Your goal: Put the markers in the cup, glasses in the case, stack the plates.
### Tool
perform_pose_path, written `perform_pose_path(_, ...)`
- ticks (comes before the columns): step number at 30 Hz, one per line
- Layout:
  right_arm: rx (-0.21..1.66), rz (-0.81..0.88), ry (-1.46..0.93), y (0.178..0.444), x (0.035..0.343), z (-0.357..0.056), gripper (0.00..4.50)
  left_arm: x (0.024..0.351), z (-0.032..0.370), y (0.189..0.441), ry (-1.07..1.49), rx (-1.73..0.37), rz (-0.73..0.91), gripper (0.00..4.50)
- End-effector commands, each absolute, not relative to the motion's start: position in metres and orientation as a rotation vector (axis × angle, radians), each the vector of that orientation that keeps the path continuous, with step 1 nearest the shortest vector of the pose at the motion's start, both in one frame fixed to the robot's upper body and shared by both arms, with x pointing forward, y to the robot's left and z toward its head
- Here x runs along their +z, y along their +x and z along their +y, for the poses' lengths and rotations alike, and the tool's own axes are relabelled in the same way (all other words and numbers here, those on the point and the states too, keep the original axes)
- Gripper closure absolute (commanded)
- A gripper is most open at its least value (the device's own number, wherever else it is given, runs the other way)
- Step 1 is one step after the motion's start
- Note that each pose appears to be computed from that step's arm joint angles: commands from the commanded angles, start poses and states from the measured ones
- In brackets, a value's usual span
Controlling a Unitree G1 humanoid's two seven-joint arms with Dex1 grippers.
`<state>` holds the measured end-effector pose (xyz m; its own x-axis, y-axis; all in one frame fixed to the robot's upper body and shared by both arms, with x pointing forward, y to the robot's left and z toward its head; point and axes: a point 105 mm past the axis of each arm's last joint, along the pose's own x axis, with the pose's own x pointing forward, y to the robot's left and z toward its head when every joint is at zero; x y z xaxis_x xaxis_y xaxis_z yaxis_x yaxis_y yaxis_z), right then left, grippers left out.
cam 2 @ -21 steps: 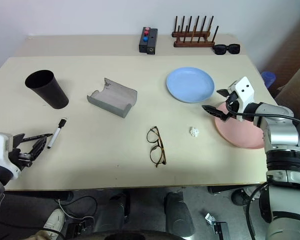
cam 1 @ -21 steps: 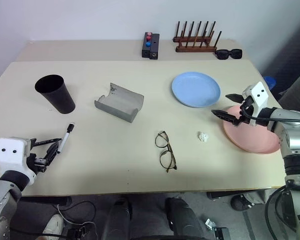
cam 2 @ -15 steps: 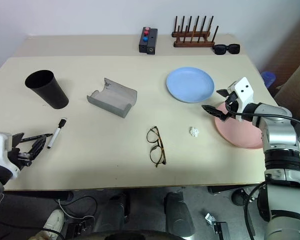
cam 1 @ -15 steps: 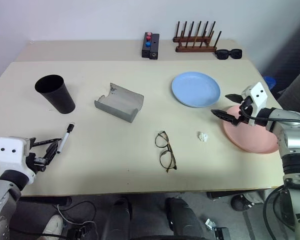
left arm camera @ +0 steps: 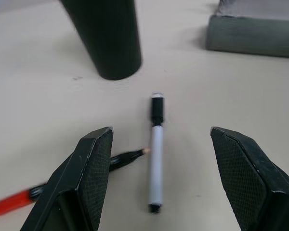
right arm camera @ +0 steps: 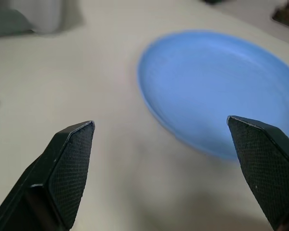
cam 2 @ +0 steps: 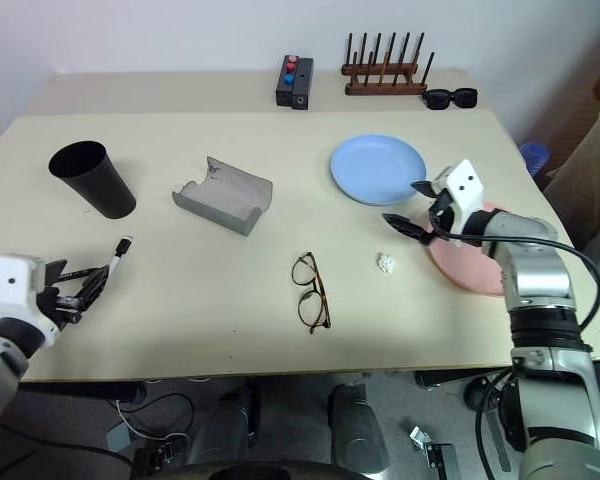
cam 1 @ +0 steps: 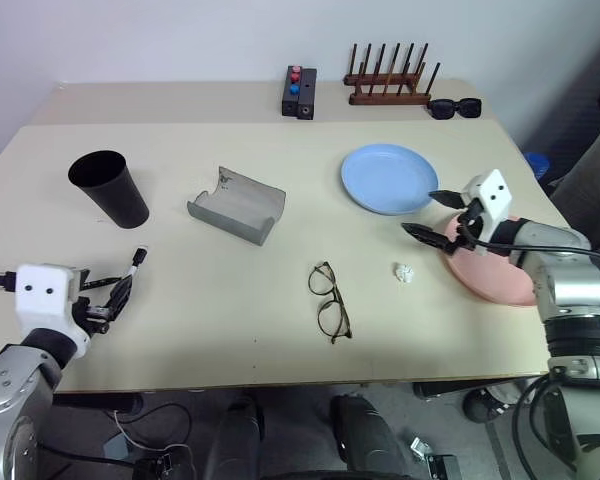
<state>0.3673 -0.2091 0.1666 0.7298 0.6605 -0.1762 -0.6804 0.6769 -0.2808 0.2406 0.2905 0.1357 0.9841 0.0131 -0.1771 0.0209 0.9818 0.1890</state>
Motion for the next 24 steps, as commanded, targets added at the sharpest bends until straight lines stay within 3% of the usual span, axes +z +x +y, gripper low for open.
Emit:
perform_pose_path(1, 0.870, -0.045, -0.344, 0.357, 0.190, -0.166, 0.00, 0.147, 0.294, 0.253, 0.160, 0.051, 0.153, 0.66)
perform_pose_path(3, 0.983, -0.062, -0.346, 0.344, 0.190, -0.134, 0.00, 0.147, 0.296, 0.266, 0.171, 0.085, 0.182, 0.03)
perform_pose_path(8, 1.227, -0.070, -0.342, 0.300, 0.179, -0.075, 0.00, 0.134, 0.303, 0.286, 0.178, 0.135, 0.344, 0.03)
perform_pose_path(13, 1.269, -0.066, -0.292, 0.285, 0.173, -0.054, 0.00, 0.124, 0.302, 0.294, 0.149, 0.130, 0.468, 0.03)
perform_pose_path(18, 1.280, -0.057, -0.262, 0.278, 0.165, -0.046, 0.00, 0.126, 0.288, 0.312, 0.089, 0.061, 0.473, 0.03)
perform_pose_path(24, 1.278, -0.060, -0.250, 0.275, 0.162, -0.045, 0.00, 0.116, 0.279, 0.313, 0.049, 0.005, 0.601, 0.03)
